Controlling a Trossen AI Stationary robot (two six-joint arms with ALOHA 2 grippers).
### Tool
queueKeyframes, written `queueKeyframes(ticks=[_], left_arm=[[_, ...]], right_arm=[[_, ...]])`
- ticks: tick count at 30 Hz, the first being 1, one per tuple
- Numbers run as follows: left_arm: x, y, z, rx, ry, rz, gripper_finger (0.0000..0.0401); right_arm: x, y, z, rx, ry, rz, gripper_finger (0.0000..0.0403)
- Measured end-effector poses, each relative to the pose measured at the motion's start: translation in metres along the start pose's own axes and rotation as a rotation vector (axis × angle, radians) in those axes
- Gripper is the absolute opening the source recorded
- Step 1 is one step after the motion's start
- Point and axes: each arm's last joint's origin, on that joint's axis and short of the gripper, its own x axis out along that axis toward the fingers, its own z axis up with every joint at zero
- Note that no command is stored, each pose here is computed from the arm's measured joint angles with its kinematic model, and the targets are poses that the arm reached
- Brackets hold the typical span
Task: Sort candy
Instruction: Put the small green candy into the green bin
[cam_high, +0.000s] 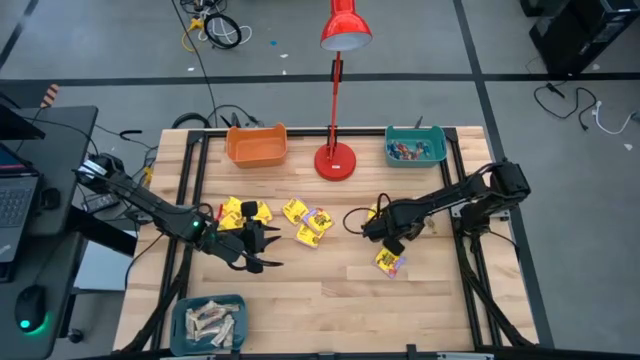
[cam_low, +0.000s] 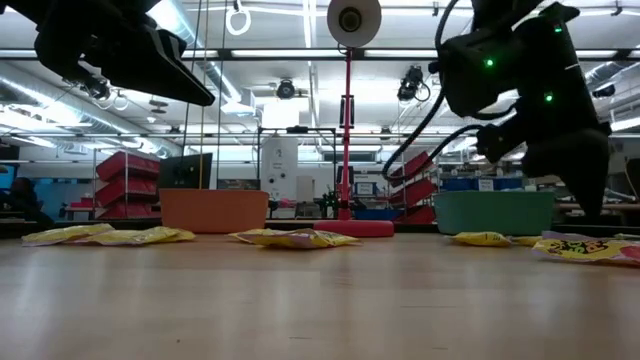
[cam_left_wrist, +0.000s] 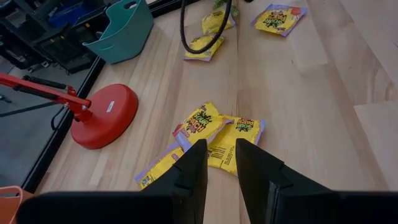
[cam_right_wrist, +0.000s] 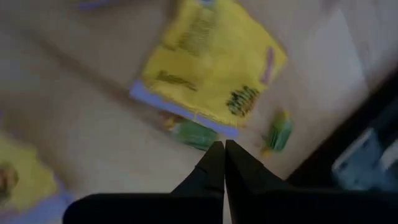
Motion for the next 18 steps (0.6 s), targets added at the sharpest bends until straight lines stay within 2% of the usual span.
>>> queueKeyframes(ticks=[3, 8, 12, 18], left_arm=[[0.0, 0.0, 0.0, -0.001, 0.0, 0.0, 0.0088], [0.0, 0.0, 0.0, 0.0, 0.001, 0.0, 0.0088], [0.0, 0.0, 0.0, -0.001, 0.0, 0.0, 0.0088], [0.0, 0.0, 0.0, -0.001, 0.0, 0.0, 0.0088]], right_arm=[[-0.001, 0.003, 0.002, -0.24, -0.024, 0.024, 0.0005], [0.005, 0.008, 0.001, -0.51, -0.031, 0.089, 0.0045], [0.009, 0.006, -0.001, -0.611, -0.029, 0.068, 0.009], [0.022, 0.004, -0.008, -0.684, -0.015, 0.027, 0.0143]])
